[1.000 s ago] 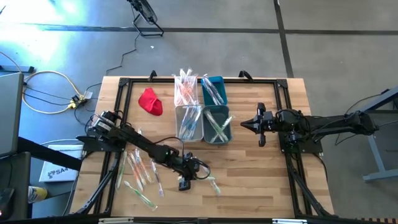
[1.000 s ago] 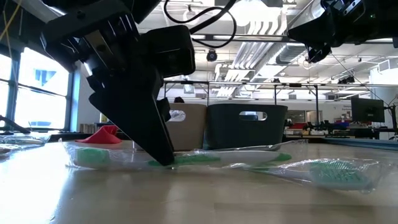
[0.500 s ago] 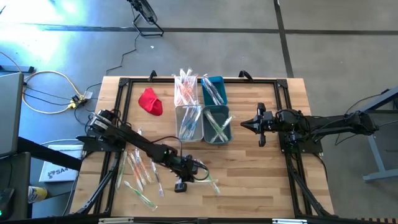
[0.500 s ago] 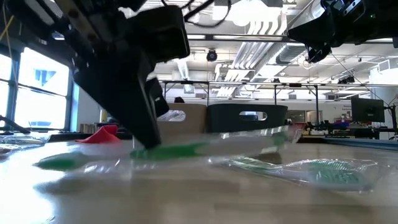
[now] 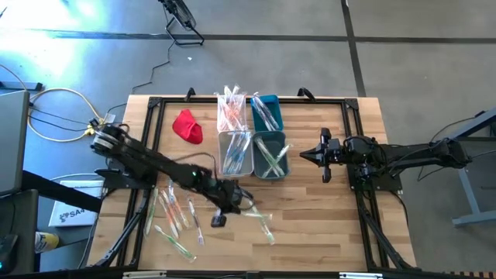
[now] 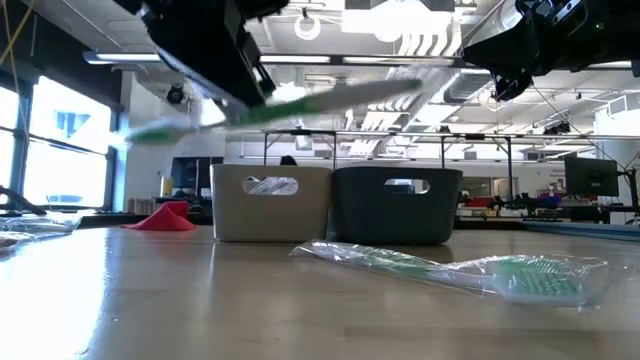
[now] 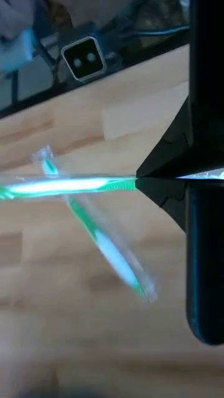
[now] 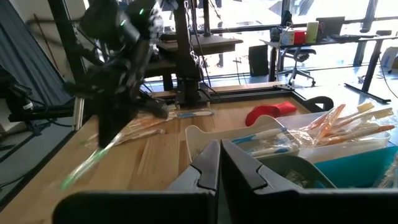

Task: Pick & Place Toothbrushes
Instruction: Put the green toothbrush into the blue bin

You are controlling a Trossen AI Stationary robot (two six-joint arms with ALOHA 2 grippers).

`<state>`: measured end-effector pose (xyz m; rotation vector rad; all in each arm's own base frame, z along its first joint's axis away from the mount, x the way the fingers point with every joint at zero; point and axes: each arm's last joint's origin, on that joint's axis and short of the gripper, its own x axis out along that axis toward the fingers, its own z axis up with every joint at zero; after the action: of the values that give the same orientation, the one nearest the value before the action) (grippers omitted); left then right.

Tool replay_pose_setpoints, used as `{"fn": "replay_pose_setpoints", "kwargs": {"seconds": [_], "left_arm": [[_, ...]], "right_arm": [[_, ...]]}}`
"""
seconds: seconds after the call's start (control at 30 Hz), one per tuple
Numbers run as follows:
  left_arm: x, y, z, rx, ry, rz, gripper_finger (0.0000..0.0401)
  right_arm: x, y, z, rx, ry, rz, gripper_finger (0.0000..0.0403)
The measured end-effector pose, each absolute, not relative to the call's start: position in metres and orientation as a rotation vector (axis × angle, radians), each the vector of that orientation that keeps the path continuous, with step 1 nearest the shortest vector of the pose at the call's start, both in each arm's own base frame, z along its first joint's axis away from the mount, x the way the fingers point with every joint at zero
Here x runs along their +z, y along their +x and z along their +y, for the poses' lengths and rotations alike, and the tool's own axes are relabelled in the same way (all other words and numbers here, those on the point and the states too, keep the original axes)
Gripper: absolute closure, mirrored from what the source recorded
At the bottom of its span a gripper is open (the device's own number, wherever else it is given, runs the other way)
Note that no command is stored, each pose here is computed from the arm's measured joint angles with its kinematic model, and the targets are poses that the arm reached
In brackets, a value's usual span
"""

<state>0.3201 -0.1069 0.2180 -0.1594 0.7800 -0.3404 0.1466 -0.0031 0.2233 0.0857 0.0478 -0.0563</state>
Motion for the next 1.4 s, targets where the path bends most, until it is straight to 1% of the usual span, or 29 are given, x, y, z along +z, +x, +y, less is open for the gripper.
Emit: {"fn": "replay_pose_setpoints", "kwargs": {"seconds": [0.17, 0.37, 0.47, 0.63, 0.77, 0.93, 1.03, 1.27, 1.33, 1.4], "left_arm": [[0.258, 0.302, -0.069, -0.286, -0.113, 0.704, 0.0401], [0.299, 0.283, -0.025, -0.198, -0.040, 0.532, 0.0401], [0.310, 0.280, 0.002, -0.118, -0.022, 0.459, 0.0401], [0.324, 0.277, 0.048, 0.012, -0.040, 0.326, 0.0401], [0.331, 0.273, 0.073, 0.016, -0.076, 0.248, 0.0401], [0.338, 0.270, 0.087, -0.030, -0.115, 0.170, 0.0401], [0.339, 0.270, 0.088, -0.050, -0.120, 0.161, 0.0401], [0.337, 0.273, 0.088, -0.053, -0.121, 0.161, 0.0401], [0.335, 0.275, 0.087, -0.058, -0.124, 0.170, 0.0401], [0.335, 0.275, 0.087, -0.060, -0.122, 0.167, 0.0401]], "right_arm": [[0.223, 0.147, -0.003, -0.056, 0.086, 0.048, 0.0396], [0.223, 0.148, -0.003, -0.058, 0.085, 0.048, 0.0396], [0.224, 0.151, -0.003, -0.058, 0.059, 0.028, 0.0396], [0.228, 0.158, -0.004, -0.068, -0.054, -0.032, 0.0396], [0.234, 0.165, -0.005, -0.108, -0.057, -0.127, 0.0396], [0.234, 0.175, -0.007, -0.183, -0.026, -0.186, 0.0390], [0.231, 0.184, -0.007, -0.189, -0.012, -0.200, 0.0360], [0.225, 0.205, -0.008, -0.207, 0.007, -0.285, 0.0234], [0.225, 0.214, -0.008, -0.203, 0.007, -0.293, 0.0206], [0.224, 0.226, -0.009, -0.205, 0.006, -0.284, 0.0186]]}}
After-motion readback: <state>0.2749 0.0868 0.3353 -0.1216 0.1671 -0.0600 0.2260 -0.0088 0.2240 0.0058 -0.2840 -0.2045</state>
